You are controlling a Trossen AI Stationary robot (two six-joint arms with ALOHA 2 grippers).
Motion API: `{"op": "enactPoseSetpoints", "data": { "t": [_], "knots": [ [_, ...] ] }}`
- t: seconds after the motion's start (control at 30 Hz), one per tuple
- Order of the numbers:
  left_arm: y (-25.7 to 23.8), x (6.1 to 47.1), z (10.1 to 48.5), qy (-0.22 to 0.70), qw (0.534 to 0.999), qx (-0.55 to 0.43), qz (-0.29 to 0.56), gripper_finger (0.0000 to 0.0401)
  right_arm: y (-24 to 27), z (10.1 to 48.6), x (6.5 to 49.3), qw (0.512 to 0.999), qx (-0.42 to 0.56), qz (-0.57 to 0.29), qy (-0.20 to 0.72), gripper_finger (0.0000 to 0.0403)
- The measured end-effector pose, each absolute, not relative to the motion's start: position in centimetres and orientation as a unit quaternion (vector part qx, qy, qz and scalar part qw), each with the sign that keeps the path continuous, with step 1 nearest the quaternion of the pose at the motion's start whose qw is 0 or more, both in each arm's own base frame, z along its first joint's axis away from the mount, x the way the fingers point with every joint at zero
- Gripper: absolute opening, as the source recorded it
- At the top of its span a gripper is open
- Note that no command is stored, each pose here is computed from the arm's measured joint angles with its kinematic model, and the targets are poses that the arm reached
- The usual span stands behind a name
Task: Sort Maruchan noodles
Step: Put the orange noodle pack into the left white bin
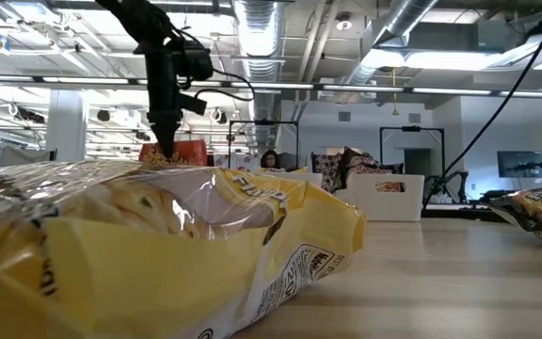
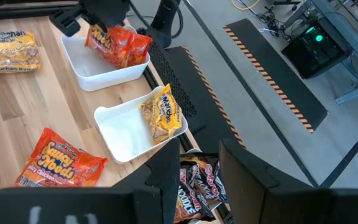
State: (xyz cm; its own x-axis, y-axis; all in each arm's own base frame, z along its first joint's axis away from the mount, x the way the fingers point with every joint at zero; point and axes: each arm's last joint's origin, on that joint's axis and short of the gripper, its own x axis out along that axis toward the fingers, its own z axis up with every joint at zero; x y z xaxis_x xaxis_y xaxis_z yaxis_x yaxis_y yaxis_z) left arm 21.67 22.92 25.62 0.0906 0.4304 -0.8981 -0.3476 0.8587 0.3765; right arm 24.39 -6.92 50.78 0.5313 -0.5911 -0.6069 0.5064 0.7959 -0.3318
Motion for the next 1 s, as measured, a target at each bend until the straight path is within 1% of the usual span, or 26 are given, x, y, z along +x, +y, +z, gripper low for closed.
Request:
{"op": "enactPoseSetpoints", "data": {
  "t": [0.2, 0.37, 0.47, 0.6, 0.87, 1.0],
  "knots": [
    [23.40, 22.20, 24.60, 0.628, 0.736, 0.036, 0.251, 0.0000, -6.92, 50.78, 24.39, 0.873, -0.057, -0.314, 0.368, 0.0136],
    [23.78, 22.41, 24.66, 0.614, 0.742, 0.042, 0.265, 0.0000, -6.92, 50.78, 24.39, 0.873, -0.056, -0.315, 0.368, 0.0136],
    [23.76, 22.48, 24.66, 0.613, 0.747, 0.046, 0.254, 0.0004, -6.90, 50.78, 24.40, 0.873, -0.056, -0.314, 0.368, 0.0136],
    [23.66, 22.50, 24.62, 0.608, 0.754, 0.035, 0.244, 0.0030, -6.90, 50.78, 24.40, 0.874, -0.056, -0.314, 0.368, 0.0137],
    [23.63, 22.44, 24.60, 0.604, 0.751, 0.011, 0.265, 0.0109, -6.89, 50.77, 24.40, 0.874, -0.056, -0.313, 0.368, 0.0137],
    [23.41, 22.27, 24.74, 0.608, 0.743, -0.014, 0.279, 0.0129, -6.89, 50.77, 24.40, 0.874, -0.056, -0.313, 0.368, 0.0137]
  ]
}}
